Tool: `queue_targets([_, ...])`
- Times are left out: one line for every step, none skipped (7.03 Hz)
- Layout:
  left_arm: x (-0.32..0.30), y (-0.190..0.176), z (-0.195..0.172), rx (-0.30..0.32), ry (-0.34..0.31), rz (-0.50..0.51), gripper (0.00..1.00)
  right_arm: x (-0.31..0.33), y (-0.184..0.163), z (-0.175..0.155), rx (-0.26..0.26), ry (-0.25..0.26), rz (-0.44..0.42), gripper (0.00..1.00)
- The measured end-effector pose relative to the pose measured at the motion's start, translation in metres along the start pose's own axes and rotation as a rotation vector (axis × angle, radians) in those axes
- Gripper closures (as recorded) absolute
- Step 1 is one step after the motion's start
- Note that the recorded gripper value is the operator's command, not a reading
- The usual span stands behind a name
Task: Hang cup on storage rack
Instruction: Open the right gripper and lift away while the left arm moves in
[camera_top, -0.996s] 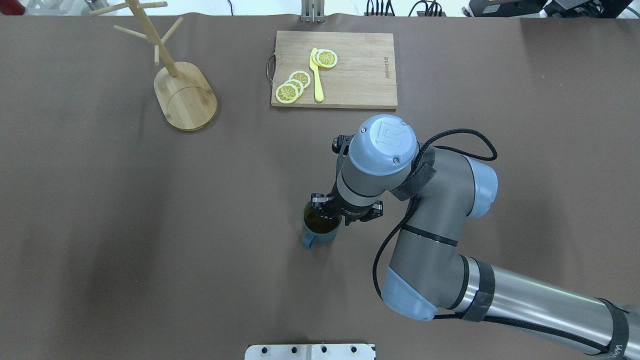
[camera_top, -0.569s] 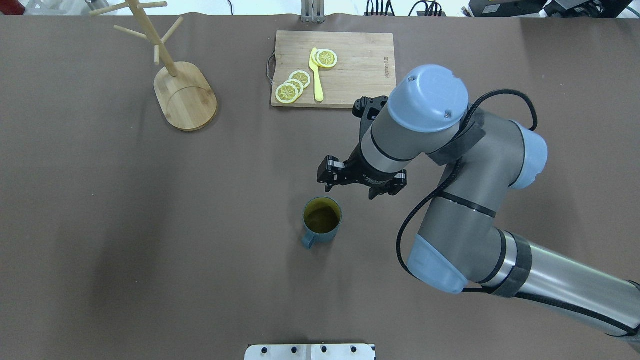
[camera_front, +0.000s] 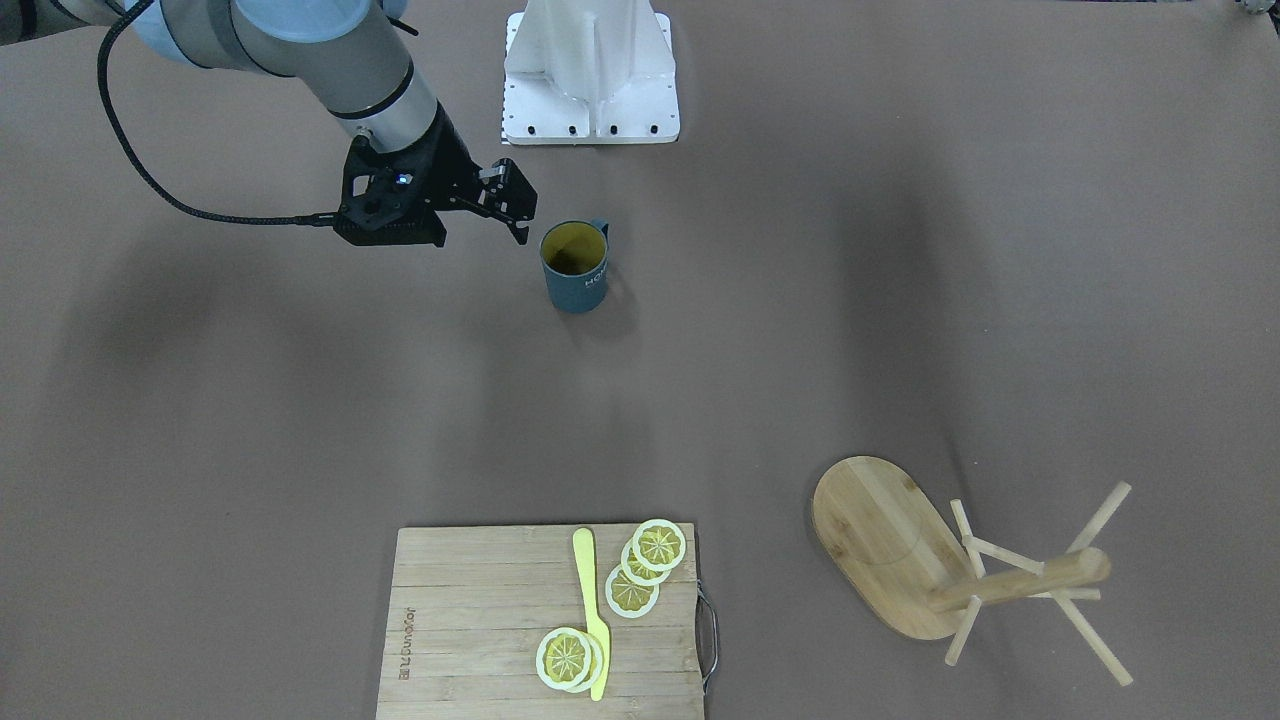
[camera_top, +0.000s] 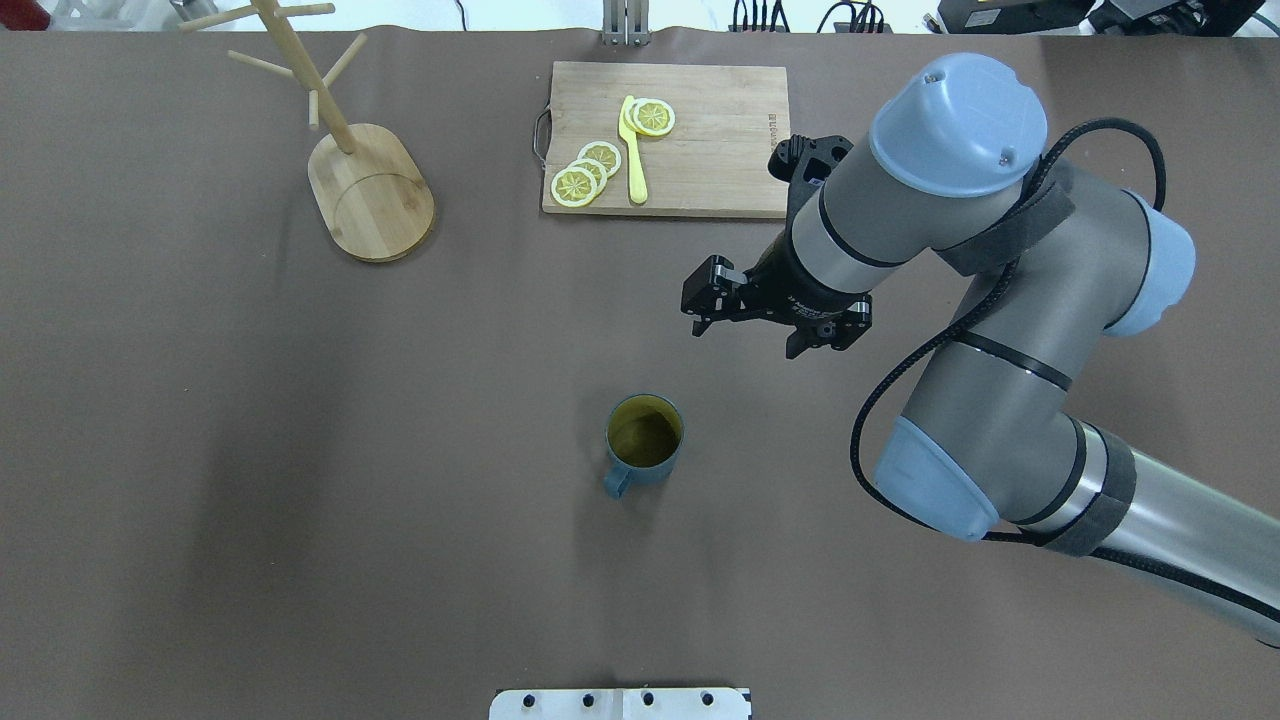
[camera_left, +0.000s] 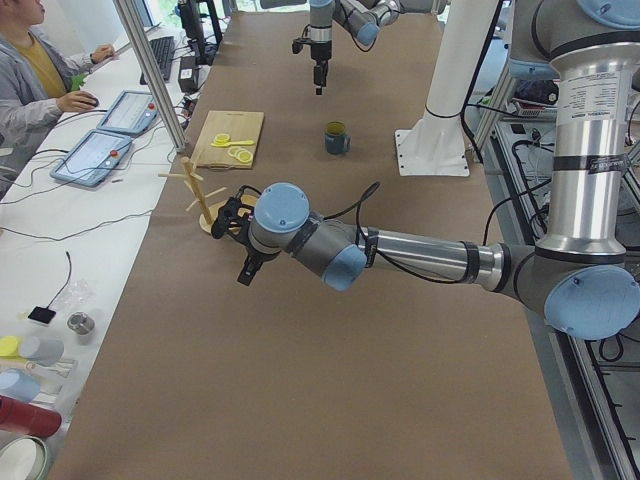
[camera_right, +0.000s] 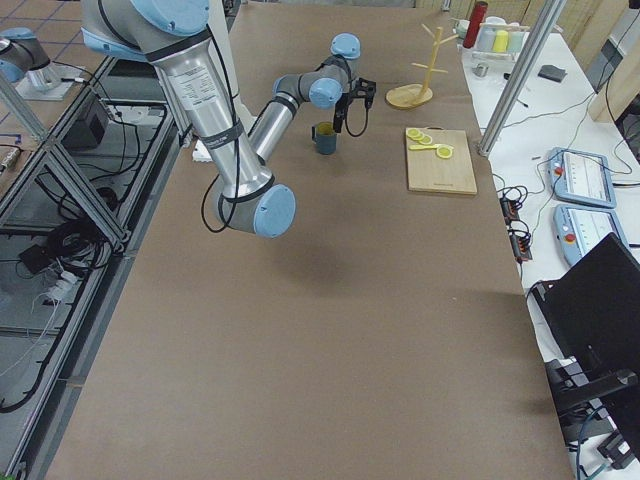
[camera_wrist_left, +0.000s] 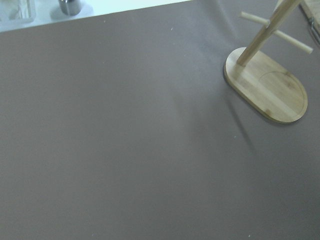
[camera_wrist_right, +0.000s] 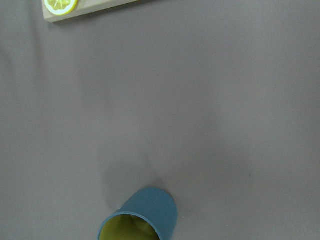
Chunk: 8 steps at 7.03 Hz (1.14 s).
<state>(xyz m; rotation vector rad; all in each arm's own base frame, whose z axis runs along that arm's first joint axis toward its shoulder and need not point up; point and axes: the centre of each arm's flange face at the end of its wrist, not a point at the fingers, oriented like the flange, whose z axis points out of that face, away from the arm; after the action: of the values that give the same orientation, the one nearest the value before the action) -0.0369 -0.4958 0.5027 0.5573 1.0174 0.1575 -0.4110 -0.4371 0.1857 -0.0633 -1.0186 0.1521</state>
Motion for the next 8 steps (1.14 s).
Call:
queue_targets([0.018,-0.016,0.006,0.021,0.025,0.029,0.03,0.009,-0.001,-0.004,0.005,0.002,0.006,0.00])
queue_targets([0.039,-0.031,0.013,0.041,0.054,0.085,0.03,0.020,-0.003,-0.009,0.014,0.004,0.014,0.00])
queue_targets([0.059,-0.041,0.023,0.062,0.085,0.156,0.03,0.031,-0.007,-0.016,0.026,0.006,0.025,0.00])
queue_targets([0.078,-0.047,0.029,0.088,0.109,0.224,0.03,0.044,-0.012,-0.023,0.040,0.011,0.034,0.00])
queue_targets([0.096,-0.053,0.037,0.119,0.120,0.285,0.03,0.059,-0.019,-0.027,0.053,0.023,0.037,0.00])
queue_targets([0.118,-0.058,0.050,0.153,0.126,0.313,0.03,0.078,-0.026,-0.029,0.063,0.043,0.035,0.00])
queue_targets([0.146,-0.064,0.063,0.196,0.144,0.295,0.03,0.099,-0.034,-0.032,0.074,0.064,0.025,0.00])
queue_targets([0.175,-0.070,0.076,0.231,0.179,0.263,0.03,0.119,-0.043,-0.035,0.084,0.085,0.012,0.00])
